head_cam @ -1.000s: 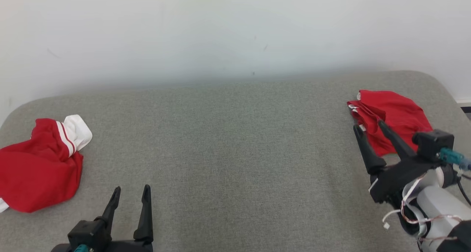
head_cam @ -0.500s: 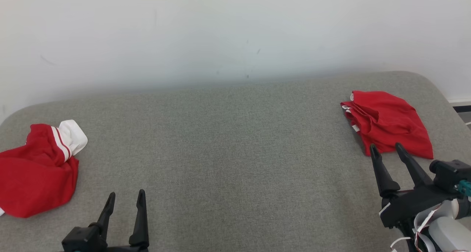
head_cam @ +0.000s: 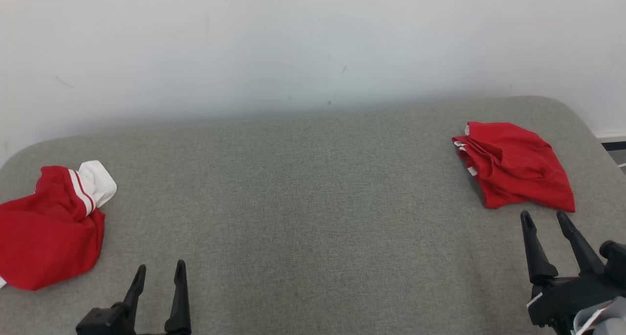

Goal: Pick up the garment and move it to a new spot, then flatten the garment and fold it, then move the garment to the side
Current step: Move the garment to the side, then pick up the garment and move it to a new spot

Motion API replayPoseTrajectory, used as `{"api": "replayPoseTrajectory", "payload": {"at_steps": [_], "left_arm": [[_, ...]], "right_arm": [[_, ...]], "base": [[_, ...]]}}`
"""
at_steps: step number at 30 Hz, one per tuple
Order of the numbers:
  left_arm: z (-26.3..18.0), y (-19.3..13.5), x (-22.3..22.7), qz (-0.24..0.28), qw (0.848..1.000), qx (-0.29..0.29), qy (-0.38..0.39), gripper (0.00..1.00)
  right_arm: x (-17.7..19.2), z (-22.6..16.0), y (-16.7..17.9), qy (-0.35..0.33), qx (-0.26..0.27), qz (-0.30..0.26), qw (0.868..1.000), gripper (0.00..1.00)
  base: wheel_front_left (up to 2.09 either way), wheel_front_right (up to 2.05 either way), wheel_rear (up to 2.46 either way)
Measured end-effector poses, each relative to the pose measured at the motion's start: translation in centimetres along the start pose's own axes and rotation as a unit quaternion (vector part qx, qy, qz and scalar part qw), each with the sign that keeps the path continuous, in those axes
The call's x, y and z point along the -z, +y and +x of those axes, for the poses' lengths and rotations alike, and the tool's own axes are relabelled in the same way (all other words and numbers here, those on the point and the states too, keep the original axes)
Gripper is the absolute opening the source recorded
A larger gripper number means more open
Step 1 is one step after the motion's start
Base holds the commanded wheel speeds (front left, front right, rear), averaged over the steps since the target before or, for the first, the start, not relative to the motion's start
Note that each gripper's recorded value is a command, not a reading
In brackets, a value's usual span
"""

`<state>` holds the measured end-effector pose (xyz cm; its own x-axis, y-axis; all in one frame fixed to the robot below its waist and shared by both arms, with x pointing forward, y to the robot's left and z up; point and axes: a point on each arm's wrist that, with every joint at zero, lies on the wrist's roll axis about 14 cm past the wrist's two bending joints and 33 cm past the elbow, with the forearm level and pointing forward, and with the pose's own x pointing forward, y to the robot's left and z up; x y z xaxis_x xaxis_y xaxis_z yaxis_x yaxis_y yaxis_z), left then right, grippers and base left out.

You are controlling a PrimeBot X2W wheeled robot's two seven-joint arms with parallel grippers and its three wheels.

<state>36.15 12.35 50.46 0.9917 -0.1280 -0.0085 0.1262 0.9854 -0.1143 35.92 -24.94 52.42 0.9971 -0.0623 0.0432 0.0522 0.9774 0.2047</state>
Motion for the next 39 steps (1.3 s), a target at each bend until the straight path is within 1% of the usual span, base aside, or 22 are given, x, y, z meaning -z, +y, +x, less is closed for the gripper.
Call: {"api": "replayPoseTrajectory", "payload": {"at_steps": [3,6,10,17,22,36,39], "left_arm": [[0.0,0.0,-0.1,0.0,1.0,0.001,-0.002,1.0],[-0.2,-0.6,0.2,-0.001,1.0,0.007,0.005,1.0],[-0.3,-0.9,0.6,0.01,1.0,0.013,0.012,1.0],[-0.4,-0.3,1.7,0.025,0.999,0.009,0.038,1.0],[-0.4,-0.2,2.0,0.026,0.999,0.008,0.045,1.0],[-0.3,-0.1,2.4,0.021,0.998,0.005,0.056,1.0],[-0.1,0.1,2.0,0.021,0.999,0.002,0.05,1.0]], "right_arm": [[0.2,-0.4,-0.4,0.0,0.01,0.003,1.0,1.0],[0.6,-0.7,0.1,0.001,0.01,0.006,1.0,1.0],[1.0,-1.0,0.2,0.005,0.012,0.005,1.0,1.0],[0.7,-1.0,-0.4,-0.002,0.019,-0.009,1.0,1.0],[1.2,-1.4,-0.4,0.003,0.024,-0.008,1.0,1.0],[1.1,-1.3,-0.8,0.002,0.034,-0.01,0.999,1.0],[1.6,-1.5,-0.9,0.009,0.035,-0.011,0.999,1.0]], "base": [[0.0,0.0,0.0],[0.0,0.0,0.0],[0.0,0.0,0.0],[0.0,0.0,0.0],[0.0,0.0,0.0],[0.0,0.0,0.0],[0.0,0.0,0.0]]}}
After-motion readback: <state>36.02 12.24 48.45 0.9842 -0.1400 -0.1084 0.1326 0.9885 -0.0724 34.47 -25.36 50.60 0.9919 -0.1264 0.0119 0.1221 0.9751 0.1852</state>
